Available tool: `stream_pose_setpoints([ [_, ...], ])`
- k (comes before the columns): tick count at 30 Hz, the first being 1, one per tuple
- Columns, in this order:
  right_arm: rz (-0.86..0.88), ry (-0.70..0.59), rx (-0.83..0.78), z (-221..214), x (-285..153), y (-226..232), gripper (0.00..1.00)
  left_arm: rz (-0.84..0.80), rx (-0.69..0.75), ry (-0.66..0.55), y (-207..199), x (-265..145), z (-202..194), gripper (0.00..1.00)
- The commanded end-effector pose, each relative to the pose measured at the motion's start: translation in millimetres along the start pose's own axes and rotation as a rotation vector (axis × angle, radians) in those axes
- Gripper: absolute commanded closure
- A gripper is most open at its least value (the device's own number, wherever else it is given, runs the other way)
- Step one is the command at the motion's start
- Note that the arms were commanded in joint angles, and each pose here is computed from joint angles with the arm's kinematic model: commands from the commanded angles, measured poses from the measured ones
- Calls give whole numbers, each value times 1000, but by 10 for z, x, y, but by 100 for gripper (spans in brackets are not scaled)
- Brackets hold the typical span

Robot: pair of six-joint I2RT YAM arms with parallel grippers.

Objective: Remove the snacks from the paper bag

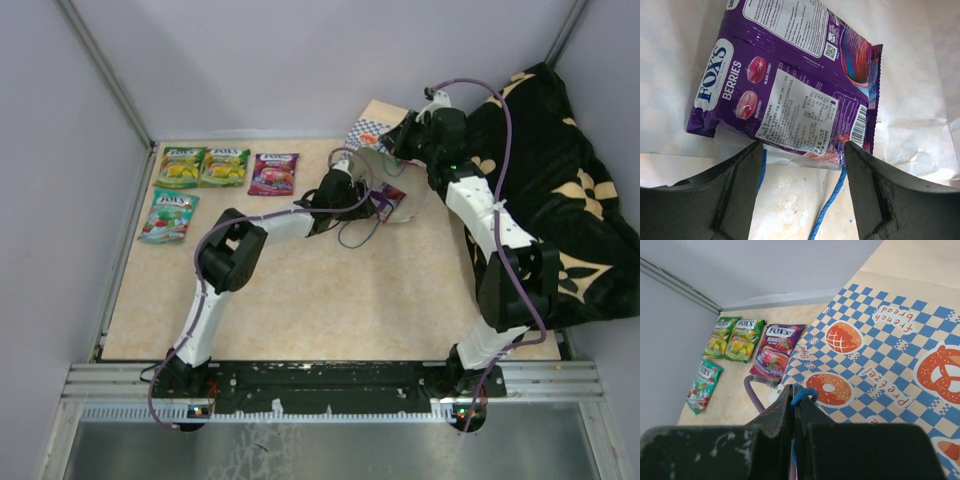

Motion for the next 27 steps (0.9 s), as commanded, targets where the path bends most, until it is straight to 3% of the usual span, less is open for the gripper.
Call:
stream_pose_setpoints([
  [1,14,-70,-20,170,-6,0,100,20,-9,31,69,147,-98,28],
  [4,18,-72,-18,173,-6,2,100,48,-15,11,131,234,-79,30],
  [11,23,-71,-23,174,-9,10,100,55,-75,-70,194,339,66,53],
  [22,28,-71,-40,166,-30,3,100,24,-172,-181,238,281,570,74],
  [24,25,-73,-39,169,-36,-11,100,11,-171,-194,232,221,647,82],
  [26,20,-75,-36,165,-29,-32,100,-4,-166,-205,197,136,714,99],
  [27,19,-77,-32,164,-20,-43,100,-15,-158,-216,165,87,747,100],
])
Point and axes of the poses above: each gripper's point midway between its finger pads, its own x axis out along the fingers, its own y axis along the line the jaws close on, z = x × y, the point moved 5 cm from there along -x, back along the fingers, and after that the axes turned 14 degrees about -x, right-handed, at the moved point
